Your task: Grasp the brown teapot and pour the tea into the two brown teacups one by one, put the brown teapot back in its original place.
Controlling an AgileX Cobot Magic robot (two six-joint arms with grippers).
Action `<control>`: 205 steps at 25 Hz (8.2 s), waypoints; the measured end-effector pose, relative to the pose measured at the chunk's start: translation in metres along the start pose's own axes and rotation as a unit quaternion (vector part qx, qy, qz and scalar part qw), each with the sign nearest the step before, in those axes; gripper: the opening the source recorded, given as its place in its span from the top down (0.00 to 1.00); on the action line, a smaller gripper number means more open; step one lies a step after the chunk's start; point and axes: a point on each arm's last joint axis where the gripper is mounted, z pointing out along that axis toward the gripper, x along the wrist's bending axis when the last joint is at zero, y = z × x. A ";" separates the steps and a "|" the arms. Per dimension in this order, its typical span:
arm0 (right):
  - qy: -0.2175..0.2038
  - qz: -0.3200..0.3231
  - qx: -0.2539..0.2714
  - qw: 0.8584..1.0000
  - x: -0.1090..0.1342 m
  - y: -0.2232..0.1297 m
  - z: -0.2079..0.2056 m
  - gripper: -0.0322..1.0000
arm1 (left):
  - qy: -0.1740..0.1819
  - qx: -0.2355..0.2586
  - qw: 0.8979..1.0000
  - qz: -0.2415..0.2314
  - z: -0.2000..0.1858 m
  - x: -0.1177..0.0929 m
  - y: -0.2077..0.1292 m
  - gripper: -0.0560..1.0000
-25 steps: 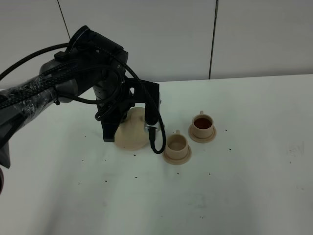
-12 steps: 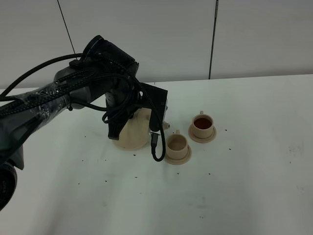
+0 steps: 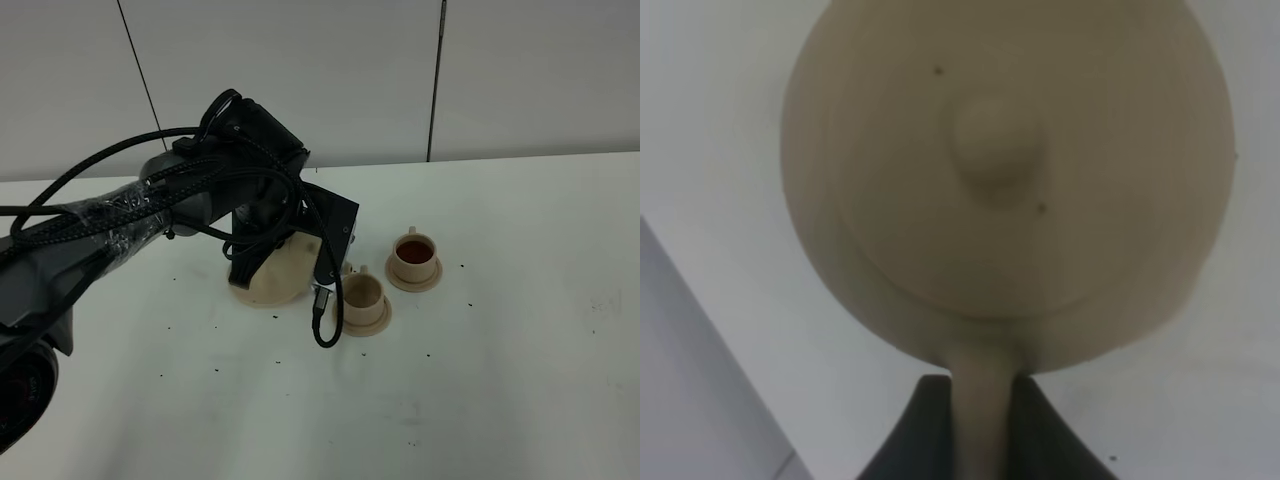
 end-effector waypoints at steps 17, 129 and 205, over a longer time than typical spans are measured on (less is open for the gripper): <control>0.000 0.000 0.000 1.000 0.000 0.000 0.000 0.73 | 0.024 0.022 0.997 0.068 -0.007 0.003 0.014 0.79; 0.000 0.000 0.000 1.000 0.000 0.000 0.000 0.73 | 0.064 0.054 0.972 0.222 -0.014 0.007 0.033 0.79; 0.000 0.000 0.000 1.000 0.000 0.000 0.000 0.73 | 0.109 0.049 0.943 0.311 -0.013 0.013 0.047 0.79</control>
